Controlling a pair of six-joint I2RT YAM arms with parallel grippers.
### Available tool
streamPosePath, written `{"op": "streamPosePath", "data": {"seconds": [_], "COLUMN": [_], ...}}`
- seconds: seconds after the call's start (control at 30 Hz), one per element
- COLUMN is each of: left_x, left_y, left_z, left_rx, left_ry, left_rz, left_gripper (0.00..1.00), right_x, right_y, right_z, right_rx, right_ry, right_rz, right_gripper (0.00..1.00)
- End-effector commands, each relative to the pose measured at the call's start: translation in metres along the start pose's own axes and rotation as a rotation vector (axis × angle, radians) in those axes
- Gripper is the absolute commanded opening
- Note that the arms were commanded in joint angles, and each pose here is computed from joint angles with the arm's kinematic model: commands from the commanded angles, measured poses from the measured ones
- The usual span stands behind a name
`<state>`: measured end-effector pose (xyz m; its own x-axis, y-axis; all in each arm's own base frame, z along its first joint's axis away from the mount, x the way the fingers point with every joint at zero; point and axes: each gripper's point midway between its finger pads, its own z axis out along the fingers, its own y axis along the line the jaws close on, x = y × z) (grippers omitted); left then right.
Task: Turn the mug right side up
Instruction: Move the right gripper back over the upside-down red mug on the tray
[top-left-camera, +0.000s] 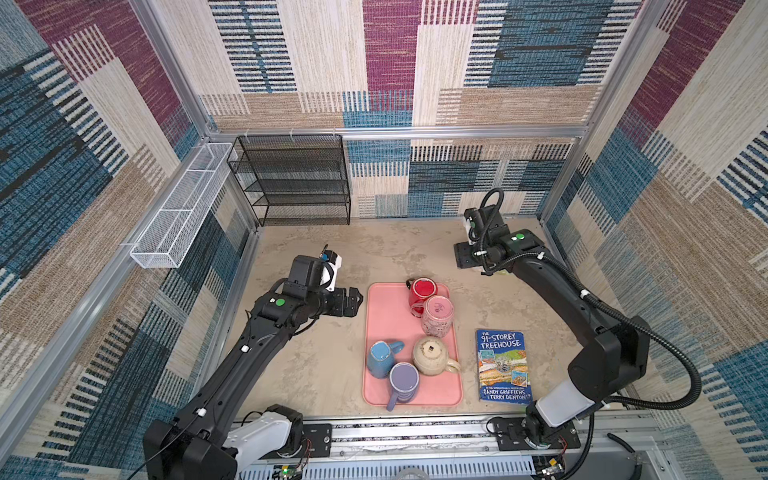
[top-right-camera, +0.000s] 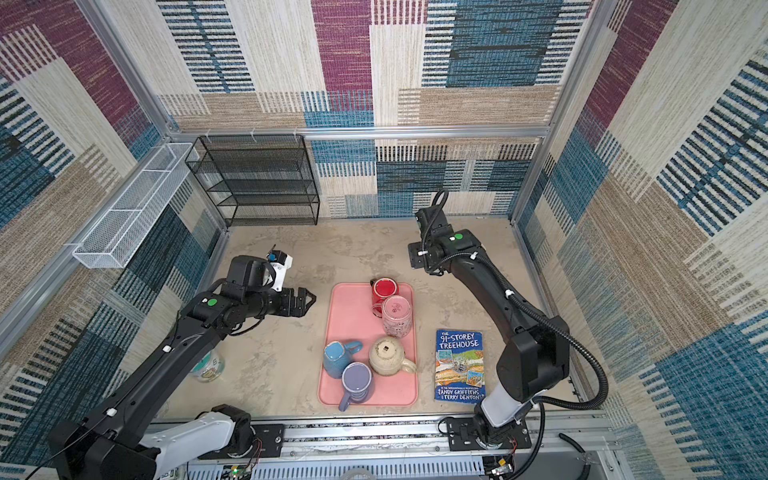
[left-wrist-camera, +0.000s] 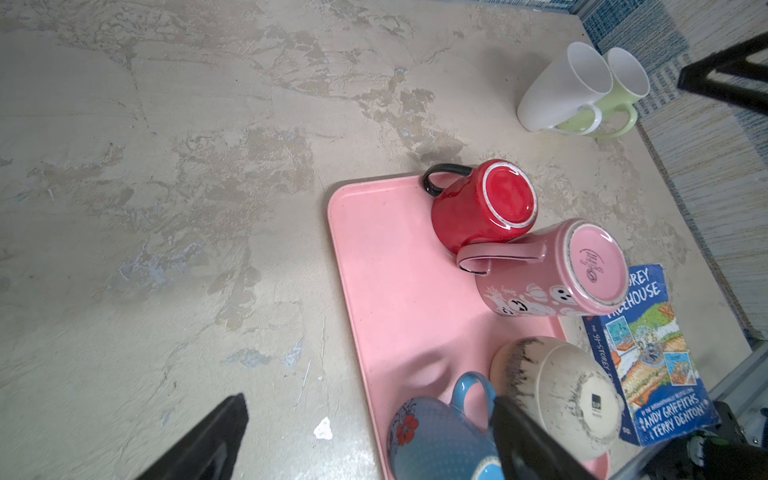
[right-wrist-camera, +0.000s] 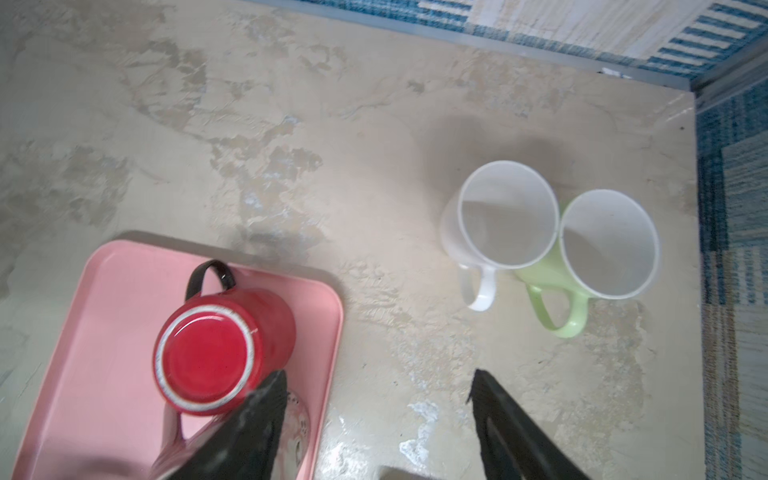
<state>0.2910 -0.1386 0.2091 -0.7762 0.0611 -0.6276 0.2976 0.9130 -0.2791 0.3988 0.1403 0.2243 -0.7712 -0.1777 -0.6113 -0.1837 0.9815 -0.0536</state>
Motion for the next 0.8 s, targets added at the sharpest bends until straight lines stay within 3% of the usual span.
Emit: {"op": "streamPosePath", "data": {"seconds": [0.0,0.33,0.77], "left_x": [-0.001,0.002,0.003], "left_y": [-0.003,-0.003,-0.004], "left_z": [0.001,0.005,0.003], "left_rx": [0.023,0.022,0.025], "left_ry": [-0.001,0.018,0.02], "left_rz": [0.021,0.02,0.021], "left_gripper": [0.96,0.95,0.94], "right_x": [0.007,0.031,0.031], "right_y": [0.018,0.056,0.087], "right_z": [-0.004,0.009,0.042], "right_rx": [-0.024,-0.114,-0.191], "right_ry": [-0.012,0.025,0.068], "right_rz": [-0.006,-0.06,-0.103], "right_gripper": [0.73,0.72,0.68]}}
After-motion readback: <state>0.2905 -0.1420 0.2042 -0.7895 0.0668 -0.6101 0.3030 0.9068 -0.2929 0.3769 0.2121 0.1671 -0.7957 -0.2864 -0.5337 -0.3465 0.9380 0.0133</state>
